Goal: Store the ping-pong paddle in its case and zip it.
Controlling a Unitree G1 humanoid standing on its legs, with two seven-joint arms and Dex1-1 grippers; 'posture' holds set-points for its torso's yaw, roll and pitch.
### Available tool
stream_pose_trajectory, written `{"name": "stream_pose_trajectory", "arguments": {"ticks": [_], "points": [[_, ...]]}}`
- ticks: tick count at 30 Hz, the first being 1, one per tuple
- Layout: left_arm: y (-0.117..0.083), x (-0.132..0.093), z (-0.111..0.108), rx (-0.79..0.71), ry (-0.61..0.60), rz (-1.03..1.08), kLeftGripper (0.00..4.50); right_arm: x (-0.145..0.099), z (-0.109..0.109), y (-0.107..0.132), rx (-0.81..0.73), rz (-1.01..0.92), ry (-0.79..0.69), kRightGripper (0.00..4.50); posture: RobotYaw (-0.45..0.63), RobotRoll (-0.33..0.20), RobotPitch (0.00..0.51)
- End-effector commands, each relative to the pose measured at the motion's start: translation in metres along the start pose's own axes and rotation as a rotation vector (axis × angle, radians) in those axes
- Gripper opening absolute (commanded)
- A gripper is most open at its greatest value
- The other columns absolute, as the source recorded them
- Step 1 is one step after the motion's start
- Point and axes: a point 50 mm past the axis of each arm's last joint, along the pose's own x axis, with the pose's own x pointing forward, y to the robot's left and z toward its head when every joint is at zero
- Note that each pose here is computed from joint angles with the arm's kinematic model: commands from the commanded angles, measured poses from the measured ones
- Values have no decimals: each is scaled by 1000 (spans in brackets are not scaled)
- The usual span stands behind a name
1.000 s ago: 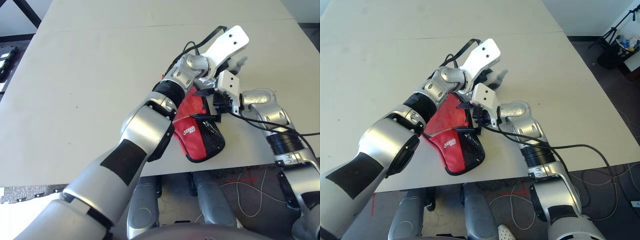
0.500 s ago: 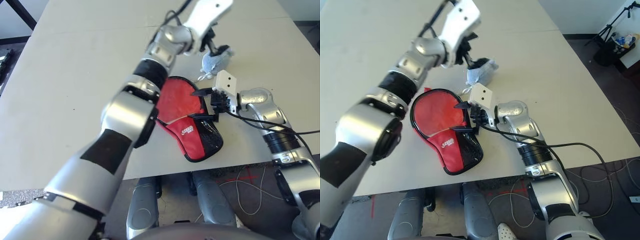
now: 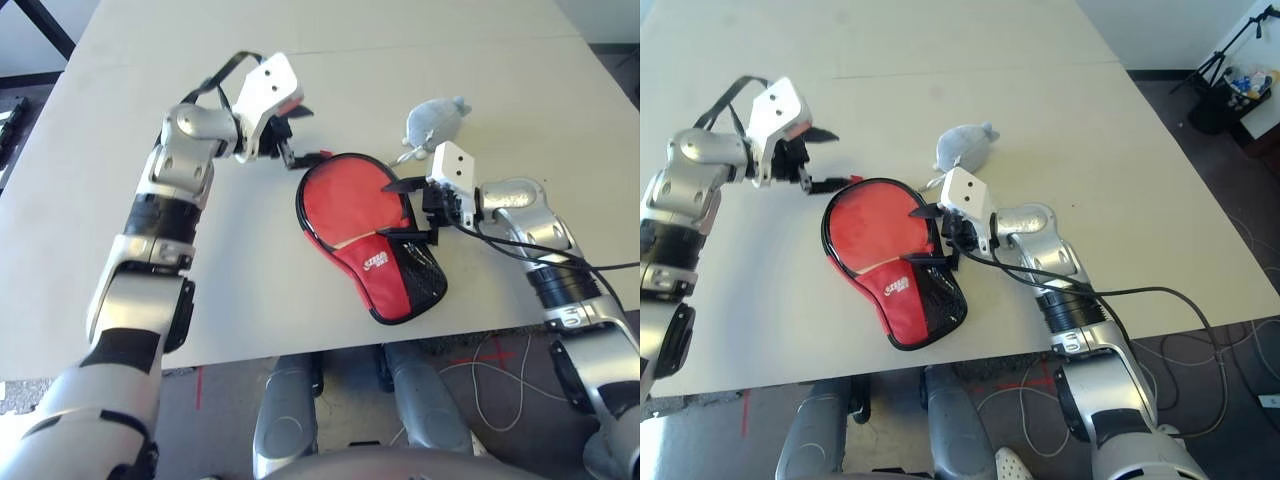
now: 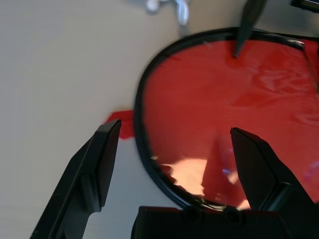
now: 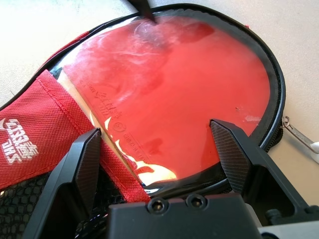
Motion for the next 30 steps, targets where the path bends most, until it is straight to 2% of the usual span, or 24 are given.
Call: {"name": "stream_pose_trajectory", "arguments": {"ticks": [1, 12, 19, 25, 30], "points": [[-15, -2, -1, -14, 15, -46, 4465, 13, -26, 16, 79, 78, 87, 4500, 21, 0, 285], [-35, 7, -27, -86, 123, -85, 4465, 11, -25, 16, 77, 76, 87, 4500, 6, 0, 284], [-37, 11, -42, -129, 186, -85, 4465, -7, -13, 3, 87, 35, 53, 4500, -6, 0, 284], [-40, 14, -45, -139, 192, -102, 4465, -37, 29, -26, 50, -23, -58, 4500, -14, 0, 283], [-43, 15, -45, -139, 193, -112, 4465, -58, 43, -61, 32, -195, -50, 4500, -17, 0, 283]]}}
